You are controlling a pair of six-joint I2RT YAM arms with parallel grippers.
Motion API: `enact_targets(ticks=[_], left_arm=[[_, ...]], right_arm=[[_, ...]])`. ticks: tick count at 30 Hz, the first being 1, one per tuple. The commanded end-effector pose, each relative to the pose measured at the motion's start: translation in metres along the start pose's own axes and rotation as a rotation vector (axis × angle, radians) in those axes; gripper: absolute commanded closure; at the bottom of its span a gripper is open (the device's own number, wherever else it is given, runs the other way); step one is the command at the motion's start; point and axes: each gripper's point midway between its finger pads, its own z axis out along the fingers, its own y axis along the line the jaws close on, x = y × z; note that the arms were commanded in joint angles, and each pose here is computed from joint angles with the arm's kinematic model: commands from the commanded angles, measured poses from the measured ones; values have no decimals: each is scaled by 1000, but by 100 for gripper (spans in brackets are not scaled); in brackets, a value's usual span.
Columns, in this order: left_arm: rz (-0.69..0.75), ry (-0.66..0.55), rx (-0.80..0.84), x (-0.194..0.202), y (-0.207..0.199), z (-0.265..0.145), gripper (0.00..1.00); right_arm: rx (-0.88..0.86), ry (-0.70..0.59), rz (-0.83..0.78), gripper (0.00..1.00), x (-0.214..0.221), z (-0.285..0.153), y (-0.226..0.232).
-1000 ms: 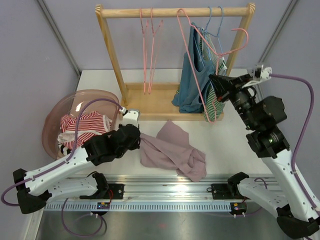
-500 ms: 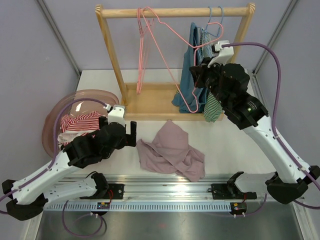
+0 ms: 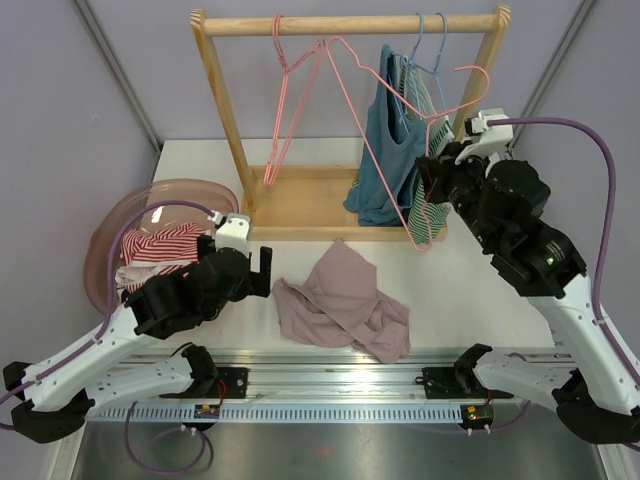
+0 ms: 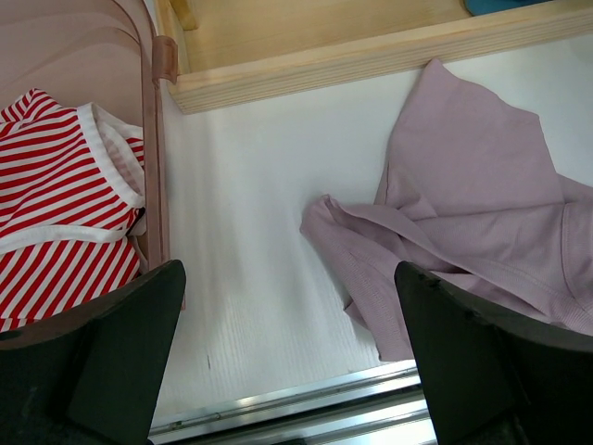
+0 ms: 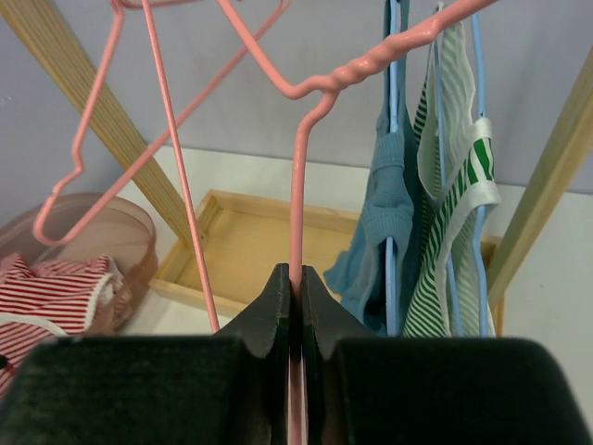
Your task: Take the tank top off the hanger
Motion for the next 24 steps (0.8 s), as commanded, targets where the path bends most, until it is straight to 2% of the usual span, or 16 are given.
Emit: enact_targets(ticks=[1, 7, 11, 15, 18, 21, 23, 24], left_arm=[[-11, -29, 11, -7, -2, 0, 1], [-3, -20, 15, -5, -5, 2, 1], [1, -18, 15, -6, -5, 3, 1], [-1, -17, 13, -5, -5, 3, 1], [3, -12, 11, -3, -4, 3, 1], [3, -11, 13, -2, -4, 3, 1], [1, -14, 17, -3, -4, 2, 1], [0, -17, 20, -3, -4, 2, 1]], right_arm=[[91, 79, -80, 100, 12, 7, -15], [165, 127, -161, 100, 10, 22, -24], [215, 104, -231, 100, -16, 38, -21], [227, 111, -301, 100, -22, 70, -8], [213, 75, -315, 100, -44, 86, 3], [209, 105, -365, 100, -36, 110, 9], [211, 77, -373, 100, -49, 116, 13], [225, 110, -397, 100, -36, 130, 13]])
